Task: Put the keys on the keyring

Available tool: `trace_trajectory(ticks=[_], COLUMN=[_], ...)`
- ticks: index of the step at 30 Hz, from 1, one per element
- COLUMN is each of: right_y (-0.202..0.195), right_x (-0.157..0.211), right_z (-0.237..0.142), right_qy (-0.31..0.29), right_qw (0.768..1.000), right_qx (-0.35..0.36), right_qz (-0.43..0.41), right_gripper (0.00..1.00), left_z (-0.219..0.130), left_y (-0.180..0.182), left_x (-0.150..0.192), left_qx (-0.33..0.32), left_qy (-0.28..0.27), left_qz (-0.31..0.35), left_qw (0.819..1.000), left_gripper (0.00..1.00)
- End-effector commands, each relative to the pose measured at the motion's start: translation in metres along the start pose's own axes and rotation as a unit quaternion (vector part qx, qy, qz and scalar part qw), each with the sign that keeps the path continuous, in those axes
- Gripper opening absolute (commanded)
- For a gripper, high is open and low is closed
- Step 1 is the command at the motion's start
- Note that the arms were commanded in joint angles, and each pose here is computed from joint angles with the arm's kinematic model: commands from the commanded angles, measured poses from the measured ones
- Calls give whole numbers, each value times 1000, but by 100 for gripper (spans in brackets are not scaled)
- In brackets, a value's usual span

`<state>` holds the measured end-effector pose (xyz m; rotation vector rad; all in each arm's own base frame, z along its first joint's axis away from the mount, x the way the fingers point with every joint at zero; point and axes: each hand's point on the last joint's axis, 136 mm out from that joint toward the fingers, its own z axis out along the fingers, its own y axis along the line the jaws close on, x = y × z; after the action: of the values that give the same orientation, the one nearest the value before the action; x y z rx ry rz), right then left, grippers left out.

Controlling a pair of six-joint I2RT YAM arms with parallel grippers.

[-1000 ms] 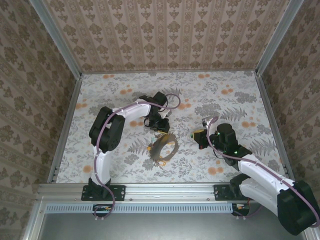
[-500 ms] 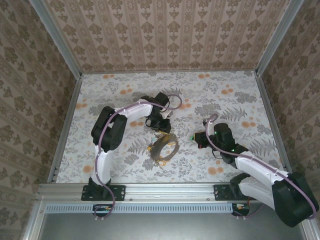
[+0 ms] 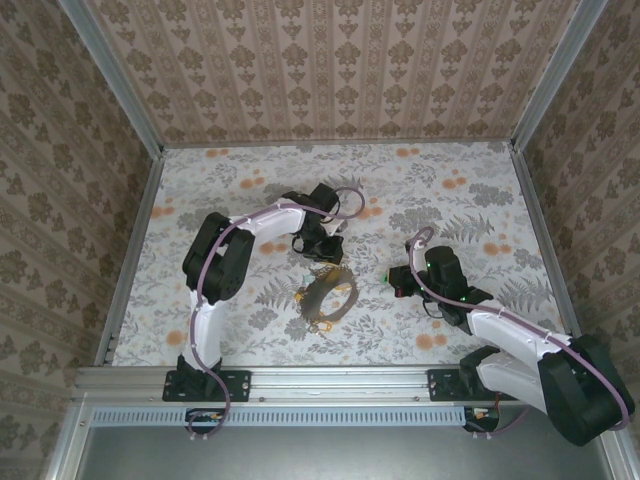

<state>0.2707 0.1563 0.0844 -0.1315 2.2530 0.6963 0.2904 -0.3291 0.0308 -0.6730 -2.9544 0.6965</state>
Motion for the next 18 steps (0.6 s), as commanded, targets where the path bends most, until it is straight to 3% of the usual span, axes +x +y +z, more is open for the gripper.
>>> trace_trajectory(ticks=[1, 9, 16, 18], right_y=[-3, -5, -6, -7], right_x=[-10, -9, -10, -10], right_z=[0, -1, -2, -2], right_qy=[-12, -13, -13, -11], right_qw=[1000, 1000, 1000, 1000], right_qx=[11, 13, 16, 19], right_qz=[6, 9, 17, 21], right_gripper=[0, 0, 0, 0], left_z=[5, 11, 6, 4], left_y=[-4, -3, -6, -6], left_x=[5, 5, 5, 6], left_qx=[8, 8, 14, 13], left_qy=[12, 14, 9, 7], left_qz=[-5, -5, 3, 7], left_qw=[1000, 1000, 1000, 1000], left_gripper=[13, 15, 0, 0])
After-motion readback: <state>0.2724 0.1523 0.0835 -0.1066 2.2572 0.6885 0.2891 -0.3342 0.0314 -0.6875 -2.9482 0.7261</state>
